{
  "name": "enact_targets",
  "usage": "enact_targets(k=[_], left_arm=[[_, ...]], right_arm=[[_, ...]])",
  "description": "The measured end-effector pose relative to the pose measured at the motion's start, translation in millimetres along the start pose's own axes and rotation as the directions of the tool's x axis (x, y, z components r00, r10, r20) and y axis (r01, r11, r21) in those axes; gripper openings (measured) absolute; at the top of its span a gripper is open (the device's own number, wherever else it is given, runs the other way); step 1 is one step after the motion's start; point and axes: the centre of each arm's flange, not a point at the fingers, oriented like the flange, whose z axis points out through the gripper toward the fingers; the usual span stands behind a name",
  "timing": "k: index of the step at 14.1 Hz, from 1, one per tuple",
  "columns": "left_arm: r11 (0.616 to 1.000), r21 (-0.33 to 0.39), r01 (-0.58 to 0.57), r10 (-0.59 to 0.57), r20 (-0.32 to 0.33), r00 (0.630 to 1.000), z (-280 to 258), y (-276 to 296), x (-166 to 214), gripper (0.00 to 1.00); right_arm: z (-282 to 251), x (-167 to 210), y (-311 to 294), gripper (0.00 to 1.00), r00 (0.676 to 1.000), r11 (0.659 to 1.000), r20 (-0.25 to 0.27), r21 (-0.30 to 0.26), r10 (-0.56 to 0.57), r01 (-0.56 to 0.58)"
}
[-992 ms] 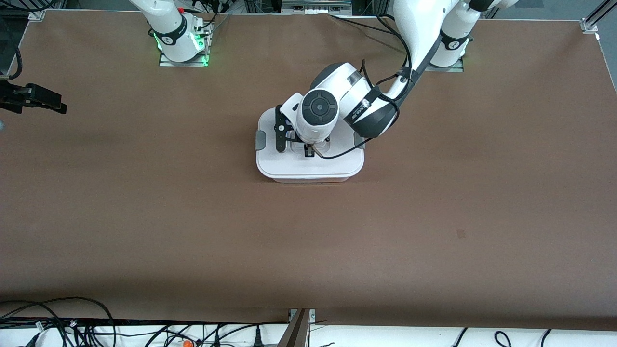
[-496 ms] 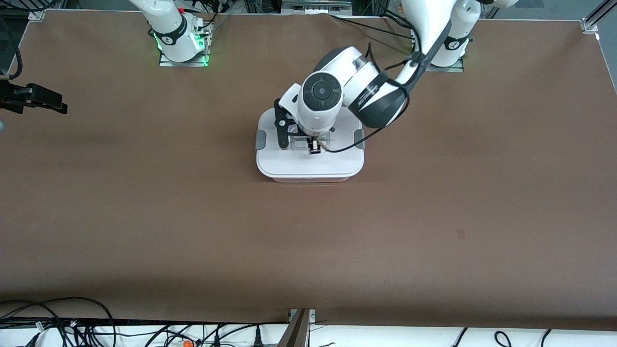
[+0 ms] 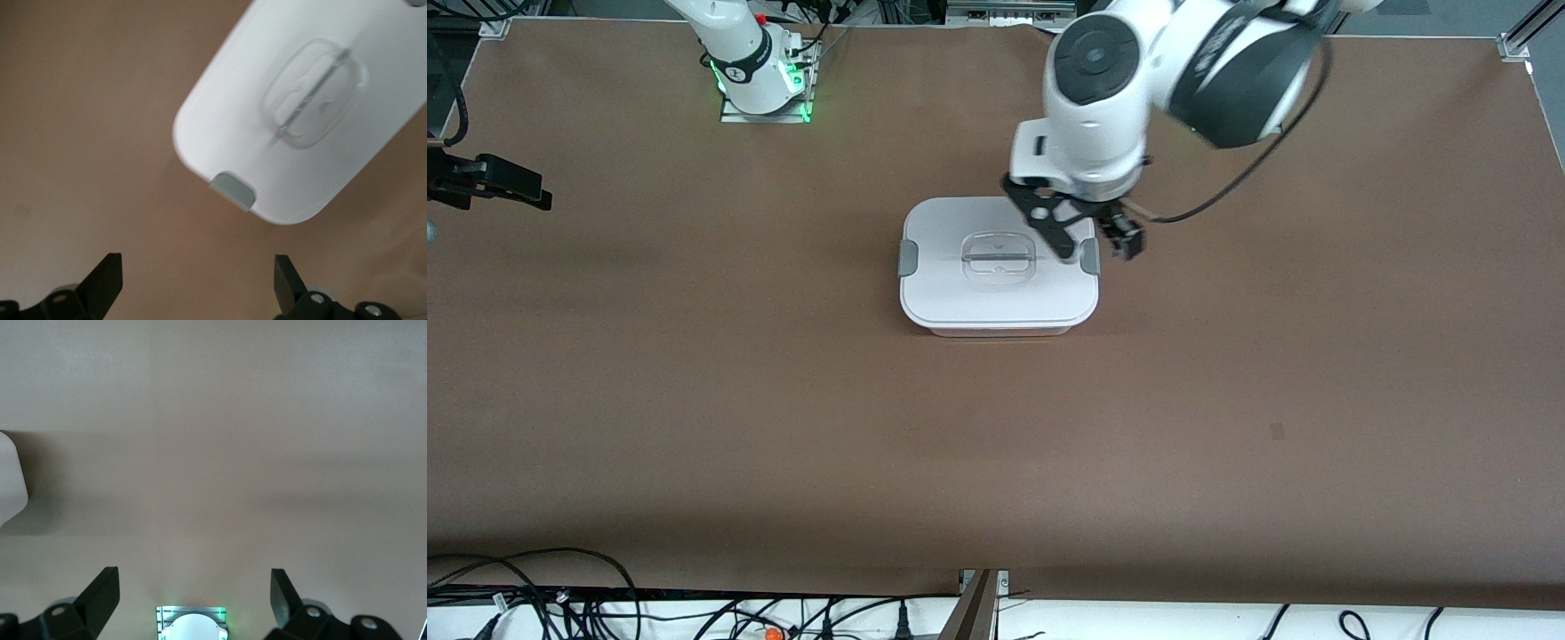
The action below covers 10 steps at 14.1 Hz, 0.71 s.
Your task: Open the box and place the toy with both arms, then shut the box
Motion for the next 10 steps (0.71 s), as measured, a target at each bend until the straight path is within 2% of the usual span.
enact_targets(k=[2,4,7,10], left_arm=[[0.983,-0.002,0.186,-0.186,-0.004,0.983,-33.5,-67.4,-50.3,1.00],[0.952,-0.021,0.305,-0.305,0.005,0.952,-55.8,-125.8,-104.8,1.00],[0.907,-0.034,0.419,-0.419,0.006,0.908,-68.9,-168.4,-153.5,1.00],[0.852,-0.038,0.523,-0.524,-0.056,0.850,-49.8,-217.4,-199.2,1.00]], right_arm=[[0.0,0.0,-0.6,1.00,1.000,1.000,0.000,0.005,-0.001,0.001],[0.0,0.0,-0.9,1.00,1.000,1.000,0.000,0.005,-0.001,0.001],[0.0,0.0,-0.9,1.00,1.000,1.000,0.000,0.006,-0.001,0.001],[0.0,0.0,-1.0,1.00,1.000,1.000,0.000,0.006,-0.001,0.001]])
